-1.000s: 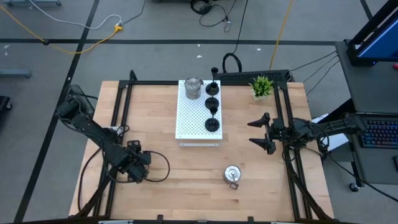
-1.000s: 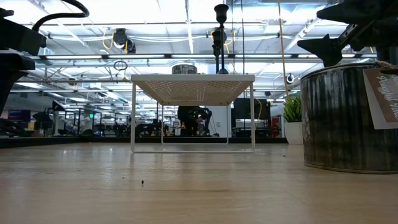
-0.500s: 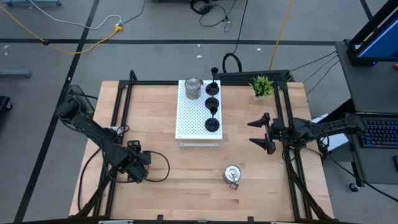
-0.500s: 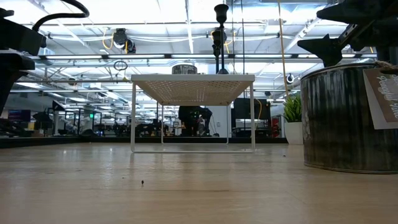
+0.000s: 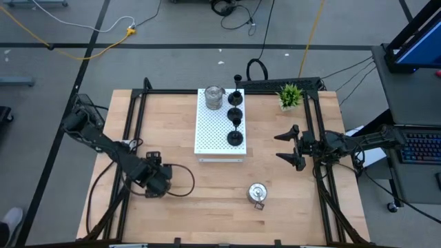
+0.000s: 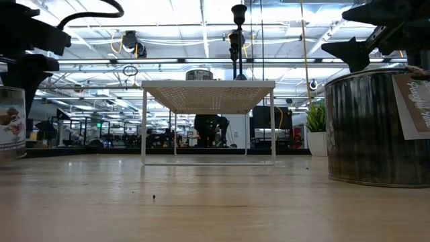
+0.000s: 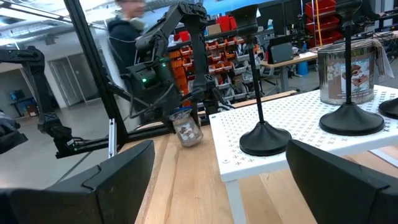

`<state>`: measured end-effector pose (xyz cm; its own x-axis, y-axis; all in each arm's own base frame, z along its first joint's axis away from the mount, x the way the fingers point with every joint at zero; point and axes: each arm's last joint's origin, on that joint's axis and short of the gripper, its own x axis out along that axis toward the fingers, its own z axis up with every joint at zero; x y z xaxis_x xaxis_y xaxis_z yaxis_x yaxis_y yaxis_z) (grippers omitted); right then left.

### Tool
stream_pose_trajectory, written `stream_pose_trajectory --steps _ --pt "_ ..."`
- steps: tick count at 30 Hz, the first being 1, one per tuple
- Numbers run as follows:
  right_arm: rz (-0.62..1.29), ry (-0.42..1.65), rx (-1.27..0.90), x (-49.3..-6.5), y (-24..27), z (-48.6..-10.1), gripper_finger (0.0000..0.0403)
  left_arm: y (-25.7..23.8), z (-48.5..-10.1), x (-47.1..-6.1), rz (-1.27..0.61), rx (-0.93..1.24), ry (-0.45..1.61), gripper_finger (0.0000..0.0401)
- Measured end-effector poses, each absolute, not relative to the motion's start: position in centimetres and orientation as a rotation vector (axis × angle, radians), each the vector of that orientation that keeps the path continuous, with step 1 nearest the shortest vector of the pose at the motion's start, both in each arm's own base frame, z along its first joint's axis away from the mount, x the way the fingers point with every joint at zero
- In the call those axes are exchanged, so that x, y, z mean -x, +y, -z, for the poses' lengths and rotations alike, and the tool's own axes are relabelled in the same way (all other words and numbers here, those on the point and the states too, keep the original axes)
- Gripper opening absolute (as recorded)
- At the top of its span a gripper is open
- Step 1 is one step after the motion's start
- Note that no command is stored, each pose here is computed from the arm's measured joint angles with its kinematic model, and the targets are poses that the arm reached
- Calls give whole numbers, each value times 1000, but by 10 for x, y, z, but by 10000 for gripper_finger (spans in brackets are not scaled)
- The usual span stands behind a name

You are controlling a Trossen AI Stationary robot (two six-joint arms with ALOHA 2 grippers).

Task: Pick & Place candle stick holders
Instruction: Put the left silver scented candle on the shelf aligned with the other silver scented candle

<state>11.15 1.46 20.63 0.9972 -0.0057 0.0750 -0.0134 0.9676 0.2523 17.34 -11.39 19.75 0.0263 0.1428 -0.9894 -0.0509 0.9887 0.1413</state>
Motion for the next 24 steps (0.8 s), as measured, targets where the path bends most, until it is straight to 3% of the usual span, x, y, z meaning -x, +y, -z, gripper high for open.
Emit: stream_pose_trajectory --steps 12,24 --pt "-4 -76 -256 -112 15 -206 357 -106 -205 -185 -120 -60 1524 361" --pt "-4 -75 -256 -112 15 -206 359 -95 -264 -210 -116 -7 1435 361"
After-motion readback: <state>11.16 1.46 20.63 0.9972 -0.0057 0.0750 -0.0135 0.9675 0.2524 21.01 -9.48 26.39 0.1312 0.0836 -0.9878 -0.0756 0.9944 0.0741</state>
